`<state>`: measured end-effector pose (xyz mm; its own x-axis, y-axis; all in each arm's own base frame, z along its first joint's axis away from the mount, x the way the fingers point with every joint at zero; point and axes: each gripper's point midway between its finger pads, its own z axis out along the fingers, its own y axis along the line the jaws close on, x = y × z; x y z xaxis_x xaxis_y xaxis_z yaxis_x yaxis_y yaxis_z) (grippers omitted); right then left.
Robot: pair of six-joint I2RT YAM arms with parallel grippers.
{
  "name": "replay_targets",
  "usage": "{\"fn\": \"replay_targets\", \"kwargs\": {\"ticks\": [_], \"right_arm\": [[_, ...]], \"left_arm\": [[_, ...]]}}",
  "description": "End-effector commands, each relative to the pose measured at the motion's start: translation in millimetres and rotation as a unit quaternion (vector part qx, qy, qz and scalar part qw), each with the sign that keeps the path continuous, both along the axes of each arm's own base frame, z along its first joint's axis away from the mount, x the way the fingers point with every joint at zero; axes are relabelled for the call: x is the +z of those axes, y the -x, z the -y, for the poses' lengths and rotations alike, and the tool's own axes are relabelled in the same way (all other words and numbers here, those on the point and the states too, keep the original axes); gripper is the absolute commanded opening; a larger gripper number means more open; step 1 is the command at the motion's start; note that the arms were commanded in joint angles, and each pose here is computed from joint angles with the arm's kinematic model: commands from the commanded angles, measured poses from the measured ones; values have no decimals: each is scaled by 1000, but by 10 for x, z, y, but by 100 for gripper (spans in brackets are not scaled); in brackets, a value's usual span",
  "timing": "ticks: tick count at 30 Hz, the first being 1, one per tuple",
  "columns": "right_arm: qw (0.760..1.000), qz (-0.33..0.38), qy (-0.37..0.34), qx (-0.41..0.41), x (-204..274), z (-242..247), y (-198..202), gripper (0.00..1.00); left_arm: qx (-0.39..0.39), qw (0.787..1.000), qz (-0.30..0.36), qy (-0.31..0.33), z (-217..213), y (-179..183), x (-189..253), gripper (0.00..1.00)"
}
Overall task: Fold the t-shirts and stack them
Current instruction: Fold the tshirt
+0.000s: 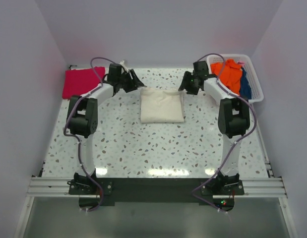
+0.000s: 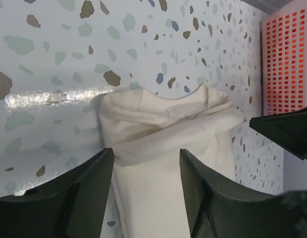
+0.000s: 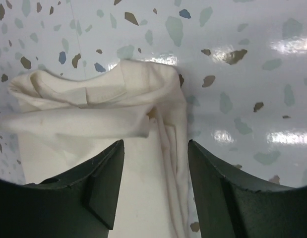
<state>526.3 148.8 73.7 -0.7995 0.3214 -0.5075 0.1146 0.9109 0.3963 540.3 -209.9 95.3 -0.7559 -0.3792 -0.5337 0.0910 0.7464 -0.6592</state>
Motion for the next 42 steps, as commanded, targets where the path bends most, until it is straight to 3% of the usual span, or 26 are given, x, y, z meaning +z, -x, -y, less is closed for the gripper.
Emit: {"fn": "replay_targets", "kwargs": {"ticks": [1,6,14,23,30,37,42], "right_arm": [[995,92,5,-27,779,124,-11,58],[995,81,54,-13,654,-16,365,58],[992,39,115,38,105,-505,635,57],[984,-42,168,49,-523,-281,1080,56],[975,-88,190,81,-734,-249,1715,55],[968,-100,181,145,-779,-527,2574,54],[976,-66,144,150,-416,-634,2780,56]], "left_arm": [[16,999,40,-9,-139,77,334,58],[77,996,-5,-49,-319,315,161,34],[60,994,-30,-84,-39,457,-144,20],[46,986,-81,-136,192,735,-636,18],[65,981,-116,-140,119,1411,-798,16],[56,984,-121,-121,-20,2179,-712,15],[54,987,-85,-122,-146,2324,-374,22]]}}
